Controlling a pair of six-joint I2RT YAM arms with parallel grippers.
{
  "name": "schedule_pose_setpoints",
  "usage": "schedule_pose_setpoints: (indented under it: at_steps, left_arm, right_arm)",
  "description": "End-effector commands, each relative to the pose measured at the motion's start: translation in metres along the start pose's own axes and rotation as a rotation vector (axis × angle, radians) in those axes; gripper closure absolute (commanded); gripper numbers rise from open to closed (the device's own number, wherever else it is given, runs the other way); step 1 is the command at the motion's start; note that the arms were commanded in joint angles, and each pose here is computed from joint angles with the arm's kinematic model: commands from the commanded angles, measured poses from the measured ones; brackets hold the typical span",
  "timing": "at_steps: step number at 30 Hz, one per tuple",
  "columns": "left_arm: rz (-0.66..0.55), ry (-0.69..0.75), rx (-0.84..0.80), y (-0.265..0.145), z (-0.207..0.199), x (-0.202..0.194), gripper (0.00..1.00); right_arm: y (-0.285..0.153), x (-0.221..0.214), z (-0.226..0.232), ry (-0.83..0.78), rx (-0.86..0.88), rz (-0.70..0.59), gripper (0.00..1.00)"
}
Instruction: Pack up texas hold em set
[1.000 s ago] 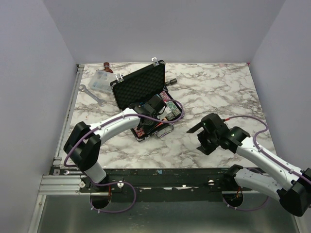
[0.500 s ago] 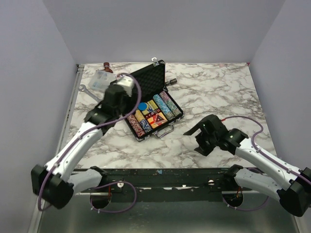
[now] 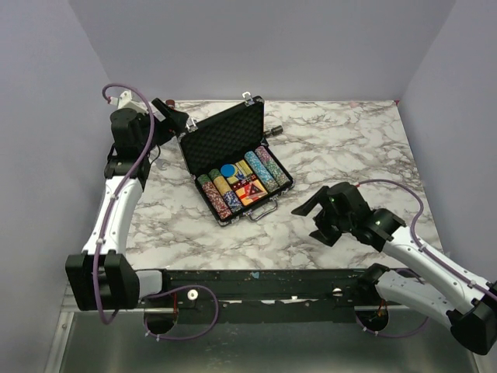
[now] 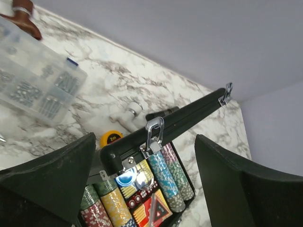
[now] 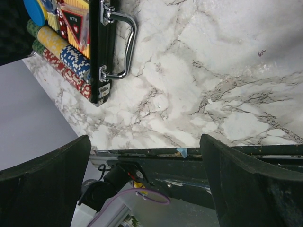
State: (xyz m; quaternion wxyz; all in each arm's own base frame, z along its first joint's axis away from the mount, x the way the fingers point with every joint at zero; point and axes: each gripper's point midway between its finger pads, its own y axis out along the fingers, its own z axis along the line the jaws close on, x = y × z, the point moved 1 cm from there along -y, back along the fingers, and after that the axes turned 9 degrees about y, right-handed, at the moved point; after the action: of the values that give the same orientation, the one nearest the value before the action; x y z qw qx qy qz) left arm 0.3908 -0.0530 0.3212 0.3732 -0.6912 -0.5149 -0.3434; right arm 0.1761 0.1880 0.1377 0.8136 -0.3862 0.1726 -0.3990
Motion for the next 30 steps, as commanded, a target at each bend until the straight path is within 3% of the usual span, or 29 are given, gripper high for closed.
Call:
schedule_pose_setpoints:
  at_steps: [1, 5, 13, 19, 24, 30]
  left_arm:
    - [0.035, 0.001, -0.231, 0.017, -0.034, 0.006, 0.15]
    - [0.086, 0.077, -0.234, 0.029, -0.024, -0.008, 0.19]
    - [0.162, -0.035, -0.335, 0.023, -0.032, -0.041, 0.24]
    - [0.173, -0.015, -0.332, 0.012, -0.036, -0.049, 0.24]
    - [0.179, -0.026, -0.321, 0.011, -0.035, -0.051, 0.24]
    - [0.207, -0.046, -0.356, 0.009, -0.047, -0.060, 0.24]
  right_arm:
    - [-0.008, 0.001, 0.003, -0.005, 0.020, -0.002, 0.00]
    - [-0.009, 0.004, 0.003, 0.006, 0.018, -0.019, 0.00]
    - [0.003, -0.002, 0.005, 0.007, -0.001, 0.013, 0.00]
    - [0.009, -0.007, 0.004, 0.003, -0.010, 0.047, 0.00]
    - [0.017, -0.008, 0.014, -0.015, 0.043, 0.048, 0.00]
    - [0.033, -0.016, 0.059, -0.103, 0.193, 0.093, 0.00]
